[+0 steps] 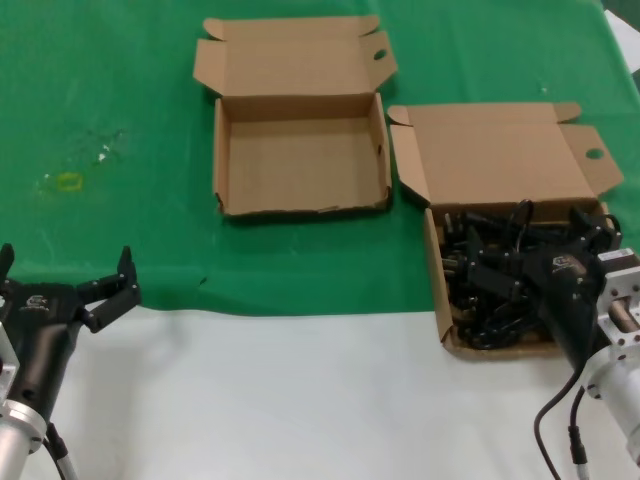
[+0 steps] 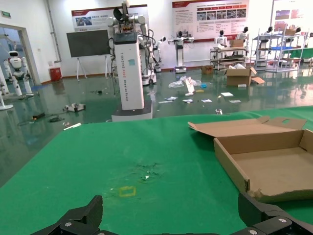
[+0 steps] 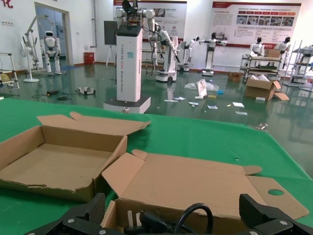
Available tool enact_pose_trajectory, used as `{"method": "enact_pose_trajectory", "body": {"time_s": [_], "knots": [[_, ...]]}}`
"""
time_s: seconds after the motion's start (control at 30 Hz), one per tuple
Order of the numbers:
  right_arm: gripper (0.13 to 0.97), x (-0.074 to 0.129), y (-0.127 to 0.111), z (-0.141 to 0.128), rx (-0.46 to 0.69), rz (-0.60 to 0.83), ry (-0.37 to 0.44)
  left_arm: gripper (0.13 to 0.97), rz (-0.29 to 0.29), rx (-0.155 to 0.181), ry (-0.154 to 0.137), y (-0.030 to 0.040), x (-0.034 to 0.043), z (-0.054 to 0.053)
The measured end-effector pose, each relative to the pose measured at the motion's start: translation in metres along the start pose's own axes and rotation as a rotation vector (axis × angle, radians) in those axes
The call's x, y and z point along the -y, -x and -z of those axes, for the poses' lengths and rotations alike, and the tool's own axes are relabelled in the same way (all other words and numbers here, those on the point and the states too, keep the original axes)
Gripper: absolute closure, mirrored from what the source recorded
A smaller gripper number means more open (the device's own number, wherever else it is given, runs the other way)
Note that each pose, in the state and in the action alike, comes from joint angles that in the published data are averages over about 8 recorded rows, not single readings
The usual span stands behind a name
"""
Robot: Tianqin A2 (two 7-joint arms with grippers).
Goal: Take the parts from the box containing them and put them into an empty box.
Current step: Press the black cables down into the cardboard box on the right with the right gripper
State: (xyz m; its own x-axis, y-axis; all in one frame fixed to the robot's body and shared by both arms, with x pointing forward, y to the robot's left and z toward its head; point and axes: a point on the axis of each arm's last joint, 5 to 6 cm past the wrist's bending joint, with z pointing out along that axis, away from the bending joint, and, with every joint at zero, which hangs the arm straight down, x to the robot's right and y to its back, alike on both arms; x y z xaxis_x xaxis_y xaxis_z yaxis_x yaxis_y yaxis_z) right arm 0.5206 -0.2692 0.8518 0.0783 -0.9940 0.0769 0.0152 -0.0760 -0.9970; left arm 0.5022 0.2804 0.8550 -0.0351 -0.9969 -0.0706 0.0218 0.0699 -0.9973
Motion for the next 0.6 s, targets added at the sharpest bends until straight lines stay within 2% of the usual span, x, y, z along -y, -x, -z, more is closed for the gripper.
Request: {"method": "enact_pose_trajectory", "body": {"time_s": [0.53, 0.6], "knots": [[0.130, 0.0008, -0.0004, 0.0004, 0.004, -0.001, -0.002, 0.182, 0.000, 0.000, 0.000, 0.0000, 0.0000, 0.0000], [0.130, 0.0018, -0.0010, 0.0008, 0.008, 0.000, -0.005, 0.213, 0.000, 0.000, 0.000, 0.0000, 0.0000, 0.0000]]}}
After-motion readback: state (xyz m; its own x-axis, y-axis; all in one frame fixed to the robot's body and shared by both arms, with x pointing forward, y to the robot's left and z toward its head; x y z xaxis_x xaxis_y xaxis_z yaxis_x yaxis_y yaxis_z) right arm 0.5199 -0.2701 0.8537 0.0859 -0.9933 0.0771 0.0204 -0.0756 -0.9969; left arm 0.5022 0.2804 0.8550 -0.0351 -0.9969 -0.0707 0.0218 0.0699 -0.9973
